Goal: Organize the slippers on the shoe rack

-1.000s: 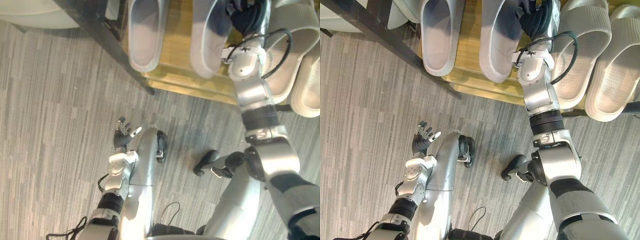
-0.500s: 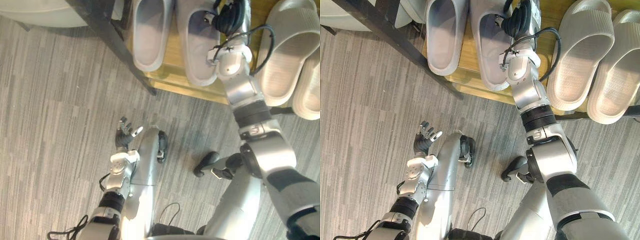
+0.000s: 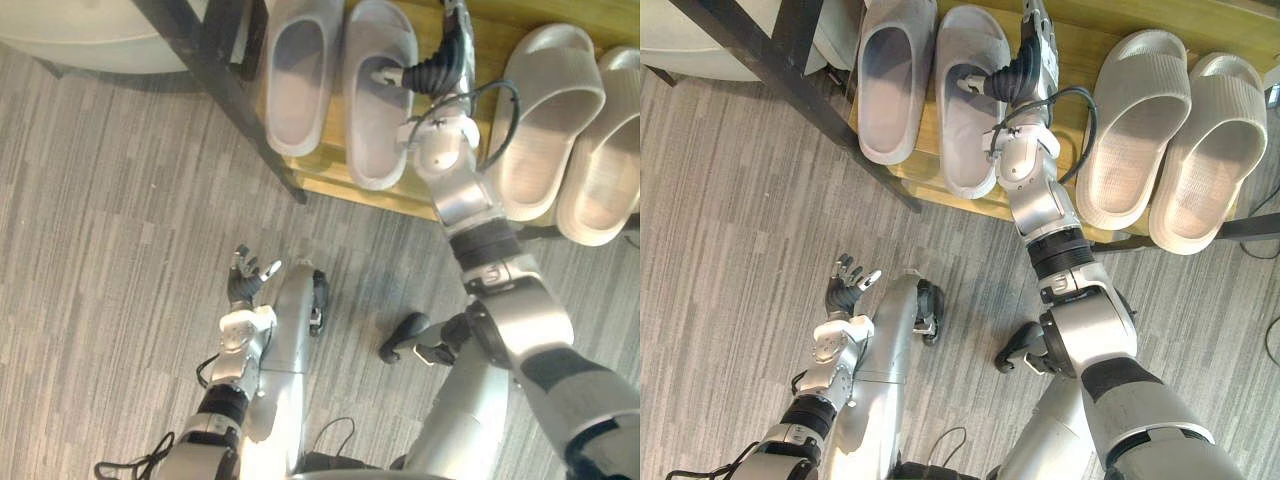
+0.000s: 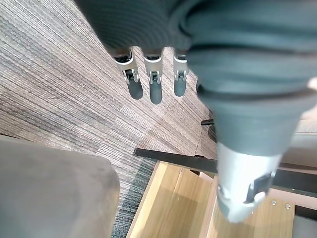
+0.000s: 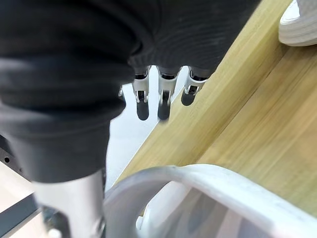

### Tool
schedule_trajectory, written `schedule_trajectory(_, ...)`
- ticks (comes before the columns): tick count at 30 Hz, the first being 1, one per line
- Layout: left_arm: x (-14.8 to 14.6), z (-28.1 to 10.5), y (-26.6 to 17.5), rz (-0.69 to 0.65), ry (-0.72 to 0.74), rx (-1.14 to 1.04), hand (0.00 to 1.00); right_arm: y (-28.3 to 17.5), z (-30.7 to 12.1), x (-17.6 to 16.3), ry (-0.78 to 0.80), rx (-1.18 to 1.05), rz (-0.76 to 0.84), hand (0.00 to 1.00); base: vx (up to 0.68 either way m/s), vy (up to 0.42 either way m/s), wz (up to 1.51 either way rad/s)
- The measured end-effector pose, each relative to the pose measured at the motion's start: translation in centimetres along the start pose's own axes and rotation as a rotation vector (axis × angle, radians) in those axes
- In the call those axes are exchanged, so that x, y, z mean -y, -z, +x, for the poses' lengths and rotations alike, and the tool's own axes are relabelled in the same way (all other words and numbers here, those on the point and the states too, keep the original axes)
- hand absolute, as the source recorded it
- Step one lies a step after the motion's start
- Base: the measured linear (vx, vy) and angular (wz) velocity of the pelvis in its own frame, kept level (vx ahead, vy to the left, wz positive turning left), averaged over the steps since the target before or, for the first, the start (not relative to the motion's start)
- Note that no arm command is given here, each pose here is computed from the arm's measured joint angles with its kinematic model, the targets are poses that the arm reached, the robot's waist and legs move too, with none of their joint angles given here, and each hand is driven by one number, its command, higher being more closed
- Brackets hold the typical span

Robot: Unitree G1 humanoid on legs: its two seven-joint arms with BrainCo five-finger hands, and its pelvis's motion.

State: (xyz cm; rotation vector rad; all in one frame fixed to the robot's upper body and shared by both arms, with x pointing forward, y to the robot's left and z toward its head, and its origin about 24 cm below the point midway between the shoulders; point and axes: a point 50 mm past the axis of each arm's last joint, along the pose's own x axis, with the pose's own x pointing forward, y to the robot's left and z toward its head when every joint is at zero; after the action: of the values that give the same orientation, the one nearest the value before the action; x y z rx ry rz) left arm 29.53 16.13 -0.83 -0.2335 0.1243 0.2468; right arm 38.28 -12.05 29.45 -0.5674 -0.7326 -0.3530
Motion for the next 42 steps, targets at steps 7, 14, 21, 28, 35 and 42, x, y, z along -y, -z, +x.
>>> schedule_trajectory(7,-0.3,0.0,0.3,0.003,-0.011,-0.022,0.00,-0.3,-1.0,0.8,0.036,0.026,0.048,0.00,0.02,0.001,-0.05)
schedule_trajectory(14,-0.8,0.0,0.6,0.005,-0.031,-0.045,0.00,-0.1,-4.4,0.2,0.061,-0.004,0.170,0.00,0.01,-0.002,-0.01)
schedule_trajectory(21,-1.7,-0.1,0.9,0.006,-0.063,-0.066,0.00,0.2,-8.6,-2.0,0.048,-0.105,0.307,0.00,0.01,0.012,-0.03)
schedule_trajectory(28,-2.0,-0.1,1.2,0.005,-0.078,-0.083,0.00,1.2,-11.3,-3.8,0.021,-0.244,0.398,0.00,0.00,0.000,0.00)
schedule_trajectory(35,-2.2,-0.2,1.3,0.000,-0.105,-0.089,0.00,2.5,-12.2,-4.7,0.012,-0.341,0.439,0.00,0.00,0.000,0.00)
schedule_trajectory(42,-2.2,-0.2,1.3,-0.006,-0.112,-0.089,0.00,2.7,-12.4,-5.0,0.022,-0.381,0.553,0.00,0.00,0.000,0.00)
